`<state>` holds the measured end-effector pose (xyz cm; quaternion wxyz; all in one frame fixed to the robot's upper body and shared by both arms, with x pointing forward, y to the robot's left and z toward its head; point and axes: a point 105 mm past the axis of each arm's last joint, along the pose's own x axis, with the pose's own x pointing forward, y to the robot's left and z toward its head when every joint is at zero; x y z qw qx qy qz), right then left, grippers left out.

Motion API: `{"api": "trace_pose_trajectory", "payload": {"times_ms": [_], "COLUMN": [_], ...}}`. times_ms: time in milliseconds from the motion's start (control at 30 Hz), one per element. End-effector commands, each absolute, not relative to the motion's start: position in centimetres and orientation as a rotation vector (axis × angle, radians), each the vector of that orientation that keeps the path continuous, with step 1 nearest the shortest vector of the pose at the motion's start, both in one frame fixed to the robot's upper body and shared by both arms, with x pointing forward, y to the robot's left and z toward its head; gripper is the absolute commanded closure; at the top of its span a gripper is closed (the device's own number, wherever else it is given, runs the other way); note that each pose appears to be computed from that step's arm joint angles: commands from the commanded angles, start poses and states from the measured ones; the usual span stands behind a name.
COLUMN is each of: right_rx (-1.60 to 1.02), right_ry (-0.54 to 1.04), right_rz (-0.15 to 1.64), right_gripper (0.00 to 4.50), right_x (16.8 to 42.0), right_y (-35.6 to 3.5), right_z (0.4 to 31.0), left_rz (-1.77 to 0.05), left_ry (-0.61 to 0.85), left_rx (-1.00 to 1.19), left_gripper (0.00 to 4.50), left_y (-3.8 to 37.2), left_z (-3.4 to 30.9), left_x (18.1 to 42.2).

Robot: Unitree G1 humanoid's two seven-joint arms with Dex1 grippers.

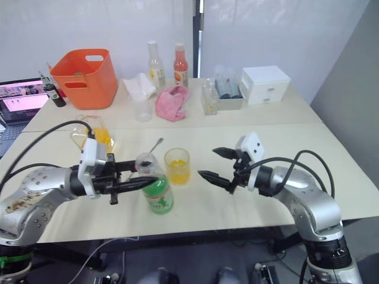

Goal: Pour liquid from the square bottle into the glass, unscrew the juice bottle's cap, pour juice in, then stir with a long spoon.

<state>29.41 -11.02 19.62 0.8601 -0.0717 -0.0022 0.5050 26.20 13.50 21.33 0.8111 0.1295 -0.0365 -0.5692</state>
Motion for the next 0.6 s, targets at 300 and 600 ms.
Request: {"api": "trace_pose_trajectory", "payload": {"times_ms": [300, 600], "right_rx": [-0.162, -0.150], "right_ry": [0.002, 0.012], "right_rz": [1.098, 1.111], "right_gripper": [0.04, 0.04], "right_x": [29.1, 28.8], "right_y": [-9.8, -9.2], "right_z": [19.5, 19.7], "left_rz": [-1.028, -0.941], "left_ry": [-0.229, -0.420], "left_rx": [0.490, 0.674], "left_gripper": [3.05, 3.05], "left_y": [17.9, 16.1], "left_z": [25.4, 26.7], "left_x": [27.9, 32.8]}}
